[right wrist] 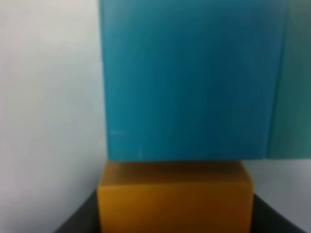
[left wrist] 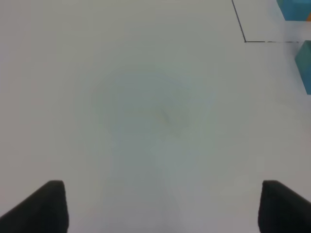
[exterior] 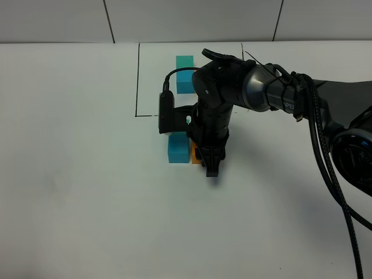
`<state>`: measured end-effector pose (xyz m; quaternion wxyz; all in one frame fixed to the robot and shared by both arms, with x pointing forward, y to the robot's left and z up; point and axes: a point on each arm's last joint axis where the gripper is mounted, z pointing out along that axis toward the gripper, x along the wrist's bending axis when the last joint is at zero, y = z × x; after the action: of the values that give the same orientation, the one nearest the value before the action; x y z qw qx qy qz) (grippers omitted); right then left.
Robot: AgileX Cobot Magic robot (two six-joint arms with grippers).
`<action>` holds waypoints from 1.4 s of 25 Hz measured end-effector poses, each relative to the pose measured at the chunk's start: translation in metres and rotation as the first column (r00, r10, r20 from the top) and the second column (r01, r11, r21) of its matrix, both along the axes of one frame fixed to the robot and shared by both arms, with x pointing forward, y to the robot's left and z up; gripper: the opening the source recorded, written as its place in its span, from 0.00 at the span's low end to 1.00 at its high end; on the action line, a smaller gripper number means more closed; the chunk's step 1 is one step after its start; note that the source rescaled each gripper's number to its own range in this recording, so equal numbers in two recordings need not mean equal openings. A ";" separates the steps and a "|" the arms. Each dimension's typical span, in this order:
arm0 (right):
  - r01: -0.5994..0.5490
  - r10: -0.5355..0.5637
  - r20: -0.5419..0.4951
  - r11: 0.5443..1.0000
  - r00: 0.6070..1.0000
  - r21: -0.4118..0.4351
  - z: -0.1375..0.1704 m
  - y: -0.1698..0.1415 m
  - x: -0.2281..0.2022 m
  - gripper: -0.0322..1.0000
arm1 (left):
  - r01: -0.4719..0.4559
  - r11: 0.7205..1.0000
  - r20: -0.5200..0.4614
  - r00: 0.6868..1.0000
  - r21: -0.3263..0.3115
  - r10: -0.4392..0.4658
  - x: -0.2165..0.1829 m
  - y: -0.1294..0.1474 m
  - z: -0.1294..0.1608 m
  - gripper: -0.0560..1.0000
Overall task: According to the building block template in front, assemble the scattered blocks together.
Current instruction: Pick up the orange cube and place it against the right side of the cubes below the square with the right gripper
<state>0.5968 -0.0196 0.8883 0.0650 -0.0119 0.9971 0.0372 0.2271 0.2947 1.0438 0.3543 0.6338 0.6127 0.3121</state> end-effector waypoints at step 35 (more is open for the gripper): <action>-0.033 0.033 0.019 0.999 0.999 0.003 -0.002 0.007 -0.003 0.06 | 0.000 1.000 0.000 1.000 0.000 0.000 0.000 0.000 0.000 0.68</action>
<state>0.5943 -0.0125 0.8861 0.0741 -0.0287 0.9960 0.0397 0.2271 0.2947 1.0438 0.3543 0.6338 0.6127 0.3121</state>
